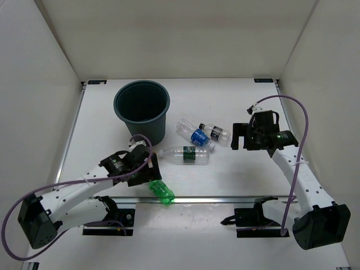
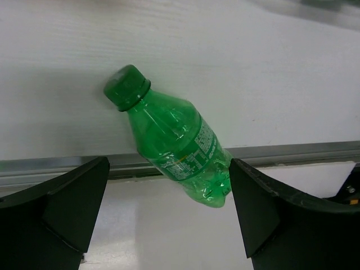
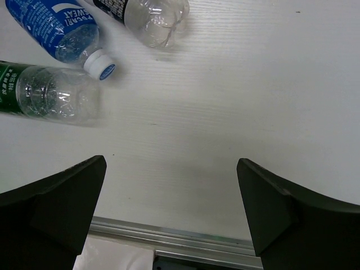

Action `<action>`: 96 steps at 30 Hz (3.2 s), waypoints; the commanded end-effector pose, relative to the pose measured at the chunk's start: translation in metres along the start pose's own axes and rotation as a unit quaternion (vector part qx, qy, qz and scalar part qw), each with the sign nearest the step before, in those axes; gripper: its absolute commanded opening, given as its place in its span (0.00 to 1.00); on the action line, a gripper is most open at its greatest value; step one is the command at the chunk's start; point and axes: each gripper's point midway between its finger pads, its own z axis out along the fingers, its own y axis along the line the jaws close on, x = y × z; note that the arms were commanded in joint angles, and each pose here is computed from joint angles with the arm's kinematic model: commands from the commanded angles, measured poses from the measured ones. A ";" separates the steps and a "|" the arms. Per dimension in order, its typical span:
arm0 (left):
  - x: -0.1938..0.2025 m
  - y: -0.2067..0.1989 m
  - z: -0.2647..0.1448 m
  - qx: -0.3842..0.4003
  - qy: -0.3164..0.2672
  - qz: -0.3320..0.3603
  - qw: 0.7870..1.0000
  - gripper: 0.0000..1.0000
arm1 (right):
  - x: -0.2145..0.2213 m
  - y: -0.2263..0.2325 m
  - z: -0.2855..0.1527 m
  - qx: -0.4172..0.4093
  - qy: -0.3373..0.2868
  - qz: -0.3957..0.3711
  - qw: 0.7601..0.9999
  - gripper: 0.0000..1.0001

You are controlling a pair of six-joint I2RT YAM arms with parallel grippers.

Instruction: Put the plastic bottles in the bin

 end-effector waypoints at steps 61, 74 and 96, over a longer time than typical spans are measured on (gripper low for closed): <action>-0.400 -0.085 -0.098 -0.064 -0.383 0.114 0.914 0.99 | -0.038 0.018 0.044 -0.101 -0.045 -0.123 0.986 0.98; -0.317 -0.017 -0.135 -0.106 -0.359 0.060 0.925 0.99 | -0.089 0.038 0.082 -0.143 -0.090 -0.288 0.942 0.97; -0.107 0.120 -0.089 -0.171 -0.207 -0.114 0.956 0.98 | -0.064 0.041 0.185 -0.177 -0.023 -0.330 0.927 0.67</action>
